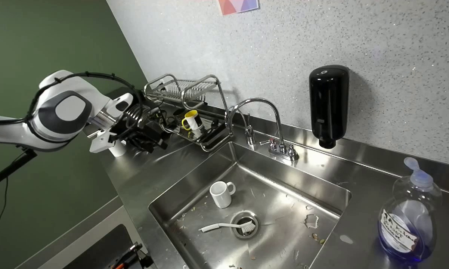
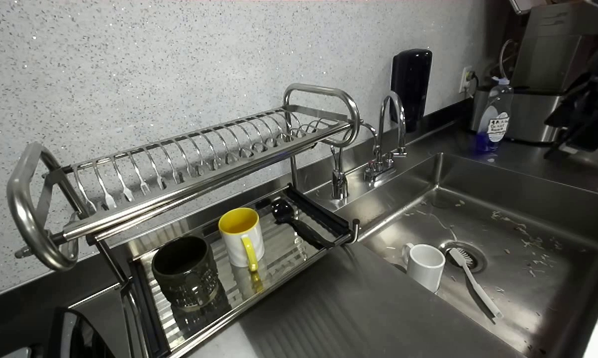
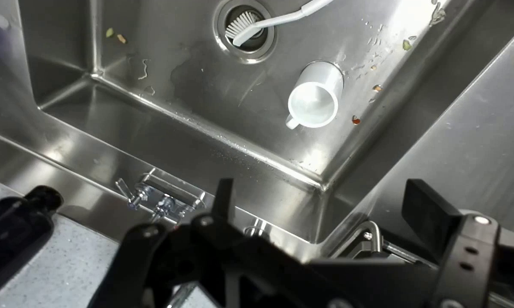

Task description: Take the black spoon from the dish rack and put it in the sink

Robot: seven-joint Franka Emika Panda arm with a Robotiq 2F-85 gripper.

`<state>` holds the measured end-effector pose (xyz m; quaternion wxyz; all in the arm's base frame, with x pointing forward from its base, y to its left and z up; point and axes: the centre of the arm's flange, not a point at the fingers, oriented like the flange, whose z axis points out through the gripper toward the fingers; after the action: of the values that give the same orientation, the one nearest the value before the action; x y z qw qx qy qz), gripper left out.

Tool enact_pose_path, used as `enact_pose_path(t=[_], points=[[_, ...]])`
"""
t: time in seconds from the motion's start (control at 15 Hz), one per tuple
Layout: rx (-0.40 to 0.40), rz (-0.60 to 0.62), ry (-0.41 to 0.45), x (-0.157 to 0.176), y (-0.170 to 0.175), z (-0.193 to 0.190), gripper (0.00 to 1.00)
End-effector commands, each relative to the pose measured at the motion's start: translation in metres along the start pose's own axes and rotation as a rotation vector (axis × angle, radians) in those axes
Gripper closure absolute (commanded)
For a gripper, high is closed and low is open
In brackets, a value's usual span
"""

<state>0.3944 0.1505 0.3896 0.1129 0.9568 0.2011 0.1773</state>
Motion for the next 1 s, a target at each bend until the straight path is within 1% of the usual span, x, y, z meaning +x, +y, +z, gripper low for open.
enact_pose_path(t=[0.0,0.13,0.33,0.4,0.53,0.8,0.87,0.93], points=[[-0.054,-0.190,-0.059,0.068,-0.031,0.016,0.00],[-0.091,-0.300,-0.087,0.092,-0.052,0.023,0.00],[-0.183,-0.462,-0.119,0.118,-0.074,0.039,0.00],[-0.147,-0.388,-0.090,0.081,-0.060,0.023,0.00],[-0.138,-0.401,-0.102,0.087,-0.065,0.033,0.00],[-0.144,-0.393,-0.098,0.086,-0.061,0.029,0.00],[-0.164,-0.360,-0.080,0.090,-0.066,0.037,0.00],[-0.167,-0.345,-0.069,0.093,-0.072,0.043,0.00]])
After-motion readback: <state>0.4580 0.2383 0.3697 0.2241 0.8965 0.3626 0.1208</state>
